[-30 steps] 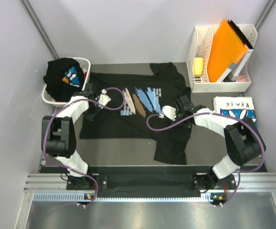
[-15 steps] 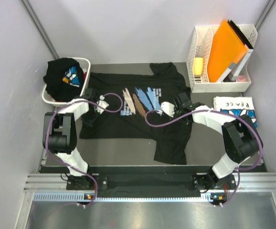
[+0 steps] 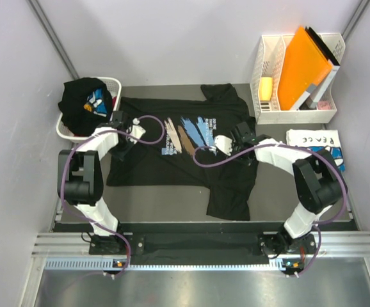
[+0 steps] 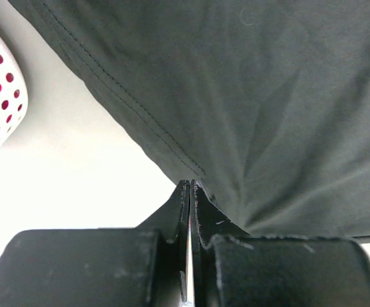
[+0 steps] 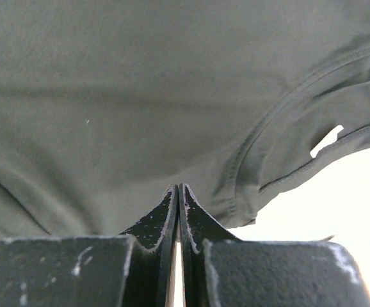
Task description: Fold and stack the t-shirts
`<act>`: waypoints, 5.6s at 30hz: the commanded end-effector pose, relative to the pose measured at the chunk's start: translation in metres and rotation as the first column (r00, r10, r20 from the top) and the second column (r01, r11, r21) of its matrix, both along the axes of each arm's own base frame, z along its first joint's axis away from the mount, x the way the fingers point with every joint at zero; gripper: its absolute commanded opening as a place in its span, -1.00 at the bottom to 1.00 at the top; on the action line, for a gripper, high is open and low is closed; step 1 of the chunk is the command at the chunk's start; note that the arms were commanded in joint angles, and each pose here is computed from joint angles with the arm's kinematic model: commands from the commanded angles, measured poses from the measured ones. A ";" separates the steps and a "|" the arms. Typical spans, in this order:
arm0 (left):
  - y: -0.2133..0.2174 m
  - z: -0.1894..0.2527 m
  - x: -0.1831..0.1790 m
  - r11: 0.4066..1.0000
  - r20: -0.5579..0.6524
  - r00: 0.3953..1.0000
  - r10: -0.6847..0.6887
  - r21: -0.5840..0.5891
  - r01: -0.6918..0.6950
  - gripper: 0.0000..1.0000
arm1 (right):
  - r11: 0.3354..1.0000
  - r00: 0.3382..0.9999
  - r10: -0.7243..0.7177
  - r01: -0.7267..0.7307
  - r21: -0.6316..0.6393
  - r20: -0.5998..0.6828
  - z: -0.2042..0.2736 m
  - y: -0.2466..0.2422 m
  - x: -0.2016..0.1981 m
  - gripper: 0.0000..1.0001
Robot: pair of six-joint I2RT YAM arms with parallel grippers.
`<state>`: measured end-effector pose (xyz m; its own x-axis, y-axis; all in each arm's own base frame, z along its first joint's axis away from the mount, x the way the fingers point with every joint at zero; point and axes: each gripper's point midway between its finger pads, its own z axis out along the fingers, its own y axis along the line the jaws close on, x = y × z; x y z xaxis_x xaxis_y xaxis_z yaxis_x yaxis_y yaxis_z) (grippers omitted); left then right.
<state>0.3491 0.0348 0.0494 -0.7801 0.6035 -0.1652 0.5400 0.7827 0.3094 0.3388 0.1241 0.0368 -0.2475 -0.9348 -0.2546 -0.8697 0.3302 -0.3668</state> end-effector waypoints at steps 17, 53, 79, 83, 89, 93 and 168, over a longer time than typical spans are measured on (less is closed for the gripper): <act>0.022 -0.033 0.010 0.997 -0.038 0.999 0.018 0.070 -0.015 -1.00 | 0.998 0.998 -0.056 0.056 0.018 -0.008 -0.011 0.010 0.022 -1.00; 0.011 0.034 0.015 0.997 0.065 0.998 -0.006 -0.070 0.010 -1.00 | 0.992 0.997 -0.067 0.069 -0.101 0.025 -0.015 -0.011 0.031 -1.00; 0.020 -0.010 -0.032 0.995 -0.088 0.992 0.087 -0.042 -0.091 -1.00 | 0.994 0.997 -0.063 0.067 -0.082 0.046 -0.007 -0.011 0.029 -1.00; 0.021 -0.011 -0.025 0.993 -0.074 0.992 0.104 -0.052 -0.108 -1.00 | 0.994 0.997 -0.068 0.071 -0.085 0.040 -0.007 -0.012 0.027 -1.00; 0.020 -0.005 -0.017 0.993 -0.044 0.994 0.099 -0.065 -0.102 -1.00 | 0.994 0.996 -0.072 0.075 -0.076 0.043 -0.006 -0.012 0.025 -1.00; 0.016 -0.017 -0.024 0.992 -0.081 0.993 0.090 -0.083 -0.096 -1.00 | 0.994 0.996 -0.075 0.079 -0.075 0.045 -0.005 -0.011 0.026 -1.00; -0.010 0.005 -0.079 0.819 0.073 0.822 -0.565 -0.071 0.569 -1.00 | 0.949 0.948 0.309 -0.312 -0.033 -0.071 0.009 0.035 -0.086 -1.00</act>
<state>0.2641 0.0315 0.0623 -0.3015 0.9267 -0.2245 0.8801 0.3610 0.3083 0.2375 0.1402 0.0442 0.0366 -0.9881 -0.1493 -0.9587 0.0075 -0.2843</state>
